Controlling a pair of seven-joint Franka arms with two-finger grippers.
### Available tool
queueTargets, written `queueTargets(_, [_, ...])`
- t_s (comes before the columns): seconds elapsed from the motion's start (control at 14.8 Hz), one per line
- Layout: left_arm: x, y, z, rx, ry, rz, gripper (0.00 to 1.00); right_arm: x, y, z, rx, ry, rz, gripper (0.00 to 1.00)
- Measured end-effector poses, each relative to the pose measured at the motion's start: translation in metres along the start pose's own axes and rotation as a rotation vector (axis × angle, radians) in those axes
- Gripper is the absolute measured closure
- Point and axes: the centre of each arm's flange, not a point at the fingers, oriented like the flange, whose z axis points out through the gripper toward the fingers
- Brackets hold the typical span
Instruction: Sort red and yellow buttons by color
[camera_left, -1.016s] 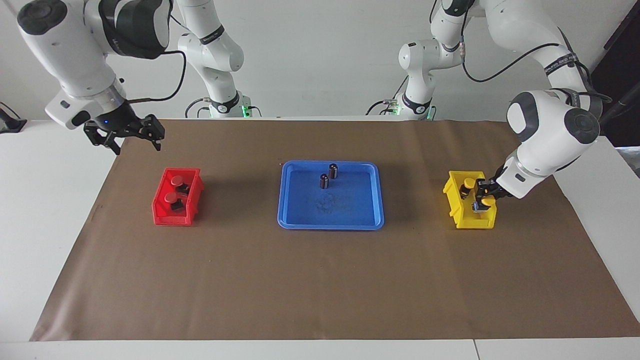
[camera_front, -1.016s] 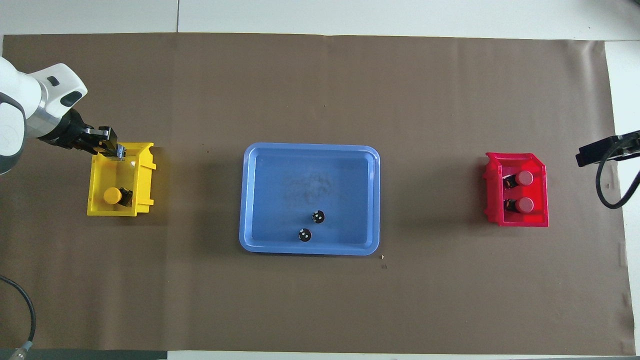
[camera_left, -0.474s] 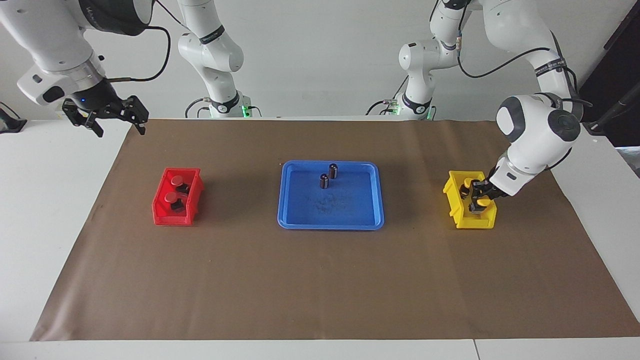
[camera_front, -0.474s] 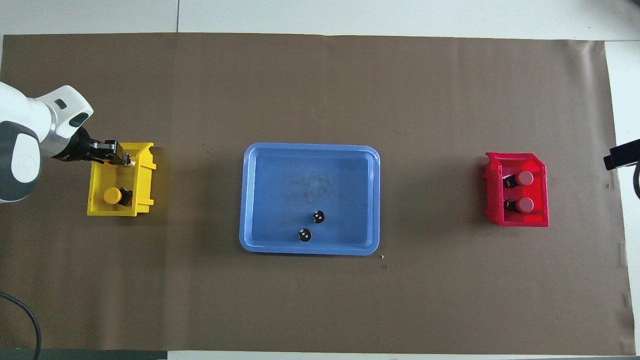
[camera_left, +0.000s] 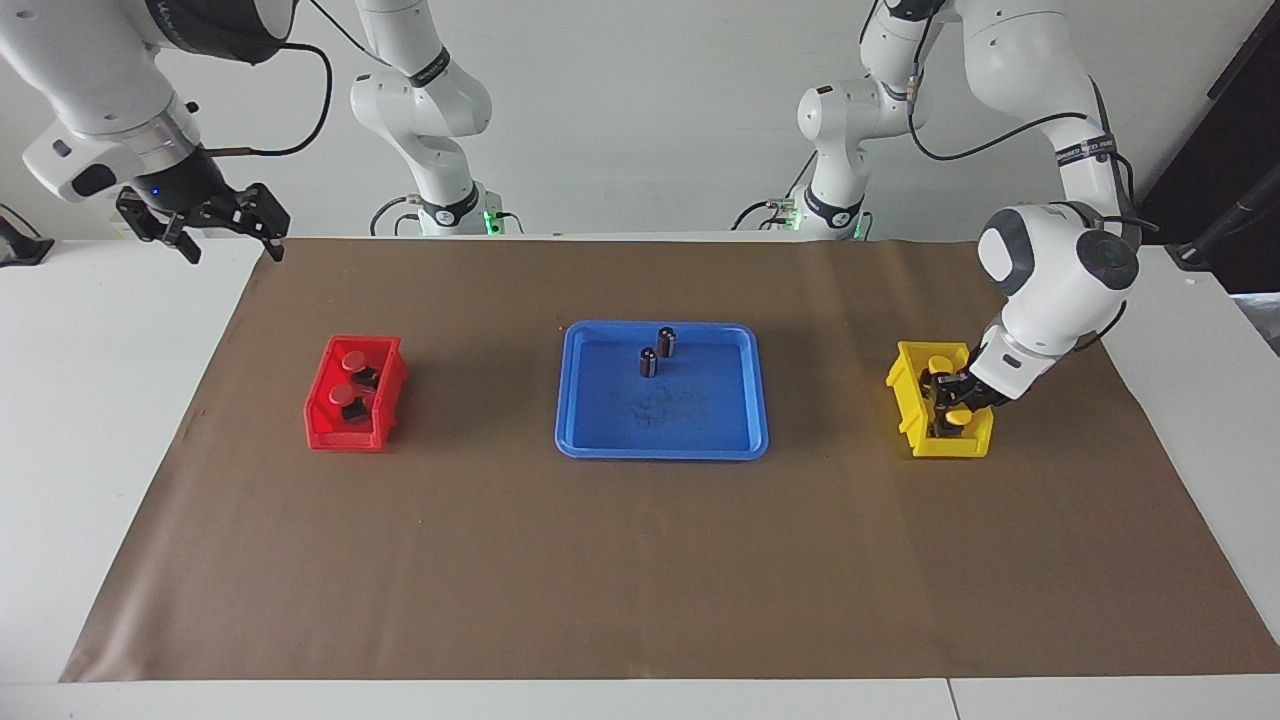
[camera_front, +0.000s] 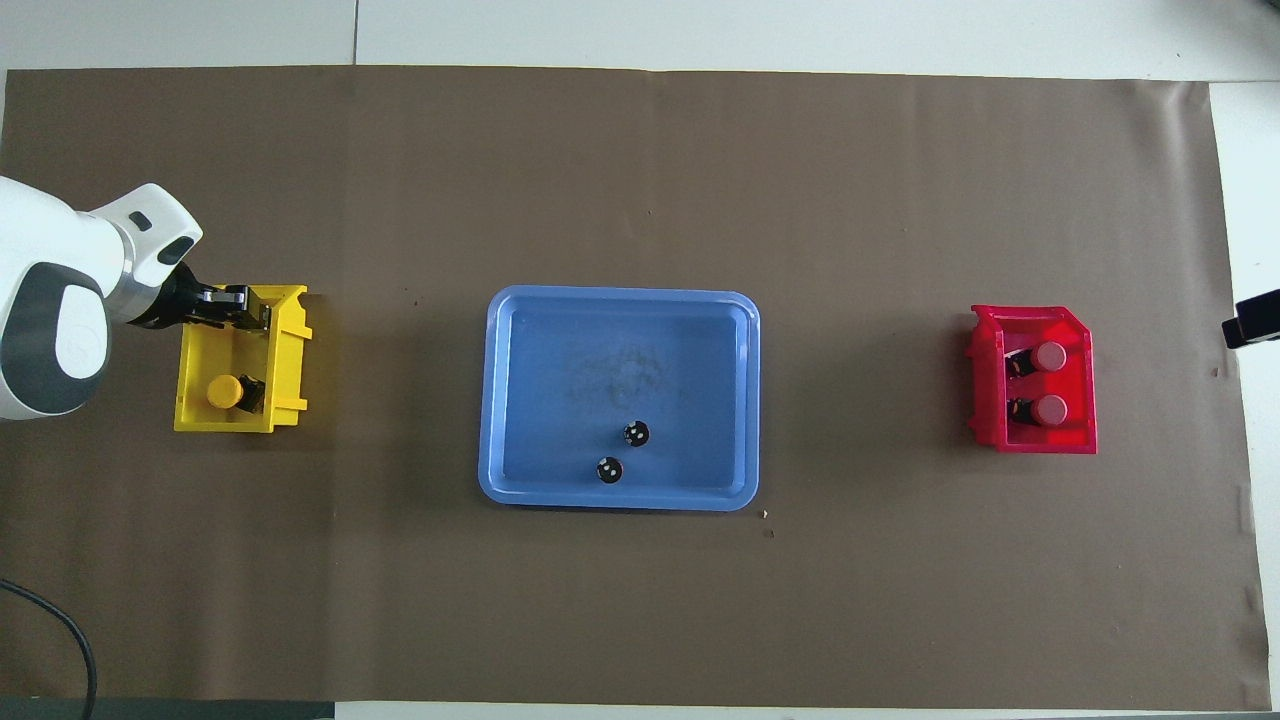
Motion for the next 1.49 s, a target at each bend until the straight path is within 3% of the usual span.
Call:
queueTargets(0.14, [0.0, 0.0, 0.0, 0.0, 0.0, 0.0, 0.59, 0.0, -0.002, -0.001, -0.001, 0.002, 0.001, 0.0])
queueTargets(0.27, [0.0, 0.0, 0.0, 0.0, 0.0, -0.001, 0.42, 0.002, -0.006, -0.005, -0.004, 0.016, -0.008, 0.0])
queueTargets(0.68, [0.001, -0.004, -0.005, -0.001, -0.005, -0.007, 0.33, 0.003, -0.012, -0.008, -0.006, 0.022, -0.017, 0.0])
queueTargets(0.75, [0.002, -0.005, -0.011, -0.002, -0.015, -0.007, 0.26, 0.003, -0.012, -0.008, -0.006, 0.021, -0.017, 0.0])
queueTargets(0.81, [0.004, -0.005, -0.021, -0.003, -0.024, -0.007, 0.18, 0.003, -0.012, -0.007, -0.005, 0.019, -0.017, 0.0])
queueTargets(0.95, [0.008, -0.001, -0.052, -0.006, -0.042, 0.0, 0.13, 0.005, -0.012, -0.004, -0.005, 0.014, -0.017, 0.0])
queueTargets(1.02, [0.009, 0.002, -0.071, -0.008, -0.051, 0.006, 0.01, 0.005, -0.012, -0.003, -0.005, 0.012, -0.017, 0.0])
queueTargets(1.22, [0.005, 0.009, -0.132, -0.008, -0.067, 0.02, 0.0, 0.006, -0.012, -0.001, -0.005, 0.008, -0.019, 0.0])
queueTargets(1.49, [-0.021, 0.017, -0.219, 0.004, -0.012, 0.07, 0.0, 0.007, -0.017, 0.001, -0.004, 0.001, -0.027, 0.0])
